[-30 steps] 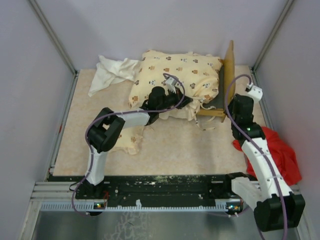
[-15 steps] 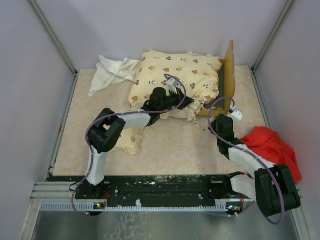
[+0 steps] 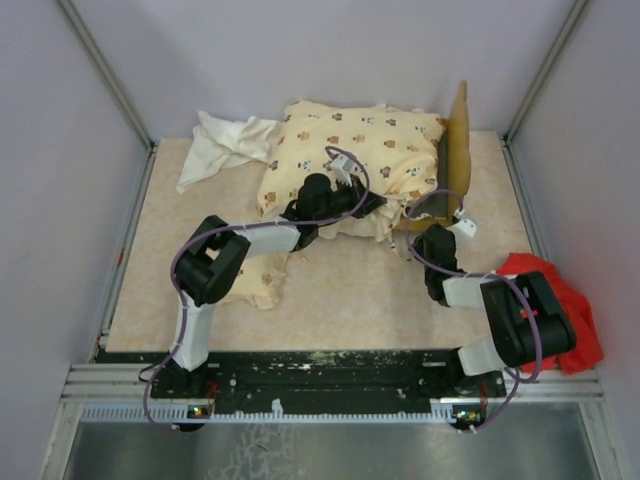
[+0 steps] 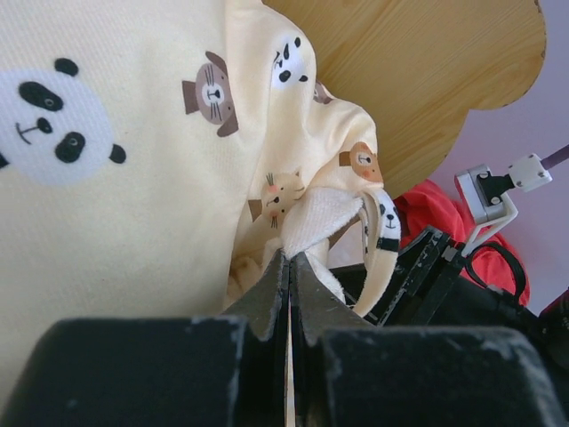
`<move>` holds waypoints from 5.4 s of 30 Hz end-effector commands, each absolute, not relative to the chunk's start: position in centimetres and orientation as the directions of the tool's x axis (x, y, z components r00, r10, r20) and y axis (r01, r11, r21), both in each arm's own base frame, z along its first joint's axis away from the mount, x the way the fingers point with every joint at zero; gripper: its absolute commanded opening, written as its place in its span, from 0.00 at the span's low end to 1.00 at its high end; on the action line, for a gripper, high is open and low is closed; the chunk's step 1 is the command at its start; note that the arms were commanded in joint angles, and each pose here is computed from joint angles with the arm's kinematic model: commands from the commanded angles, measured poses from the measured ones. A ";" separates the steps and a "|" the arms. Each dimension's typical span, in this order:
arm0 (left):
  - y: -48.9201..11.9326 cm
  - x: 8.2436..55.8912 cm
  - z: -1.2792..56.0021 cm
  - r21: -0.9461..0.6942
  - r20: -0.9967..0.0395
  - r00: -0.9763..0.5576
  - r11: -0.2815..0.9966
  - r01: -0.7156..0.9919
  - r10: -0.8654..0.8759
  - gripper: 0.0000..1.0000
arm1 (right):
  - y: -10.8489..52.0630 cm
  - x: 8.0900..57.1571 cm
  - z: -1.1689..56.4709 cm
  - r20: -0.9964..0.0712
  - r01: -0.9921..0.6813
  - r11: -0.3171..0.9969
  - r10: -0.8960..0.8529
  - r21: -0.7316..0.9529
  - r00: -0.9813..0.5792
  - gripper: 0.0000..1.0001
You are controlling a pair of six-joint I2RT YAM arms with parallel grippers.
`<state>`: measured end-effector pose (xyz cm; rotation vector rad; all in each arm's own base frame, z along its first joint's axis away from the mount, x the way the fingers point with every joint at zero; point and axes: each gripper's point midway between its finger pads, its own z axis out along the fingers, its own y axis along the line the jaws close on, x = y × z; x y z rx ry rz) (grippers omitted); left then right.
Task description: Set up the pet bed
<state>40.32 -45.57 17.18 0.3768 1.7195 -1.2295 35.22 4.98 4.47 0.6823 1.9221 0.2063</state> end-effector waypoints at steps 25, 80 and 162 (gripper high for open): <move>-45.3 40.9 19.8 -0.575 -0.818 -0.480 0.423 0.700 -0.318 0.00 | 7.0 36.4 4.5 -0.718 0.404 0.752 0.642 0.521 -0.269 0.00; -45.1 40.1 19.7 -0.589 -0.808 -0.495 0.409 0.697 -0.319 0.00 | 4.7 33.7 2.5 -0.731 0.501 0.838 0.478 0.215 -0.486 0.00; -43.7 27.9 12.2 -0.505 -0.853 -0.517 0.356 0.786 -0.068 0.34 | 7.8 33.6 6.3 -0.482 0.424 0.565 0.825 0.707 -0.295 0.33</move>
